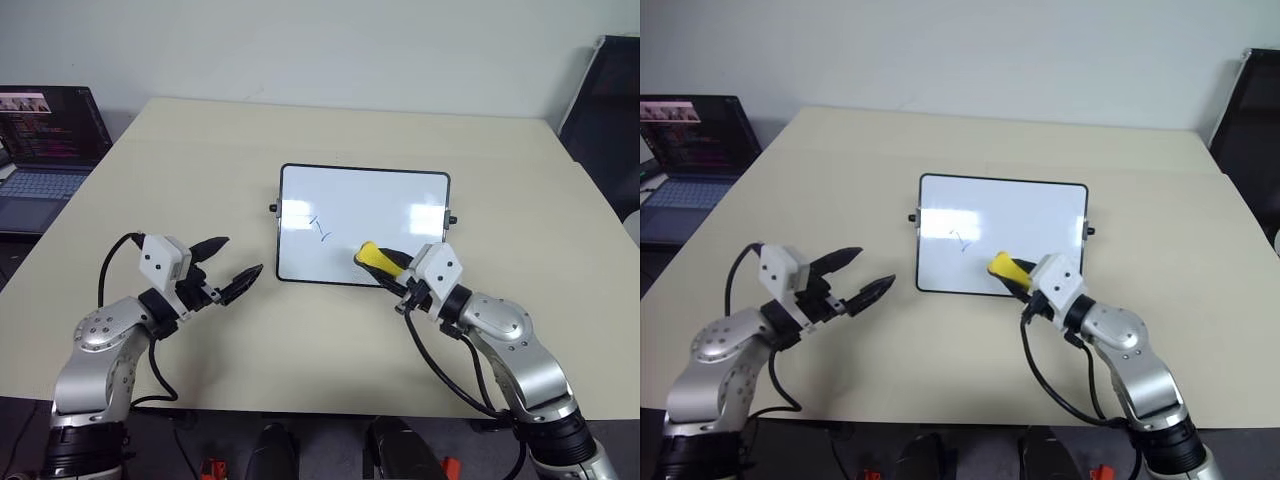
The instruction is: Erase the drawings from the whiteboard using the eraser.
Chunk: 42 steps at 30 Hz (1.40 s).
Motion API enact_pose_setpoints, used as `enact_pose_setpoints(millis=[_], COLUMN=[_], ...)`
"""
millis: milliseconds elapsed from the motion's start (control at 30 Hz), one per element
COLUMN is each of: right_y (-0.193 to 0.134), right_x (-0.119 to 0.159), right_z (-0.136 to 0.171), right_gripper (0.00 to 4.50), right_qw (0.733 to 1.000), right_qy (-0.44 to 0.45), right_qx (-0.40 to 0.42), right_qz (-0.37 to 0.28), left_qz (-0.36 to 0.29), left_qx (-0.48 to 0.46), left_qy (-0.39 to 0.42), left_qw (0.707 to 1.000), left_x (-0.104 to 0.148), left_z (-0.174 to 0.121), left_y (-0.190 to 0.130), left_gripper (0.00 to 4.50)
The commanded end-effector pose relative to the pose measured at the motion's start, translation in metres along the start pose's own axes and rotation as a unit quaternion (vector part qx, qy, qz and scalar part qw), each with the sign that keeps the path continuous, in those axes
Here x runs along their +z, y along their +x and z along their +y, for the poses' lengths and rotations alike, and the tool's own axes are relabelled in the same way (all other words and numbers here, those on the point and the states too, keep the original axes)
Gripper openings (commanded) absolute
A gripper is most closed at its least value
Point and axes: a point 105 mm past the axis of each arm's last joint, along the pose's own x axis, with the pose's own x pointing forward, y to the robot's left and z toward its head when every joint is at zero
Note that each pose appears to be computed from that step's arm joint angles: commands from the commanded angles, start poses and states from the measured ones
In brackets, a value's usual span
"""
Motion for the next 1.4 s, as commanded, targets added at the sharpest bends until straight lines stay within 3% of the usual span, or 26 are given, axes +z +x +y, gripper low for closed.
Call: enact_pose_setpoints(millis=[33,433,600,933,1067,1300,1400], right_y=[0.0,0.002,0.04,0.107,0.119,0.104,0.11], right_x=[0.009,0.012,0.009,0.04,0.026,-0.012,-0.002], right_z=[0.001,0.004,-0.009,-0.031,-0.032,-0.01,-0.032], right_gripper=[1.09,1.09,1.09,1.09,1.09,1.09,1.09], right_qw=[1.0,0.999,0.991,0.983,0.979,0.966,0.967], right_qy=[-0.021,-0.031,-0.126,-0.185,-0.195,-0.2,-0.221], right_qx=[0.009,0.024,0.015,-0.003,0.007,0.101,0.036], right_qz=[-0.014,-0.01,0.027,0.02,0.051,0.132,0.121], left_qz=[-0.016,-0.017,-0.004,0.007,0.01,0.008,0.007], left_qx=[-0.012,-0.035,-0.043,-0.043,-0.038,-0.039,-0.042], left_qy=[0.024,0.026,0.032,0.027,0.024,0.023,0.022], left_qw=[1.0,0.999,0.999,0.999,0.999,0.999,0.999], left_x=[0.017,0.033,0.036,0.031,0.025,0.023,0.024], left_z=[-0.004,-0.017,-0.021,-0.017,-0.015,-0.016,-0.018], left_y=[0.005,0.018,0.02,0.021,0.02,0.019,0.02], left_gripper=[4.5,4.5,4.5,4.5,4.5,4.5,4.5])
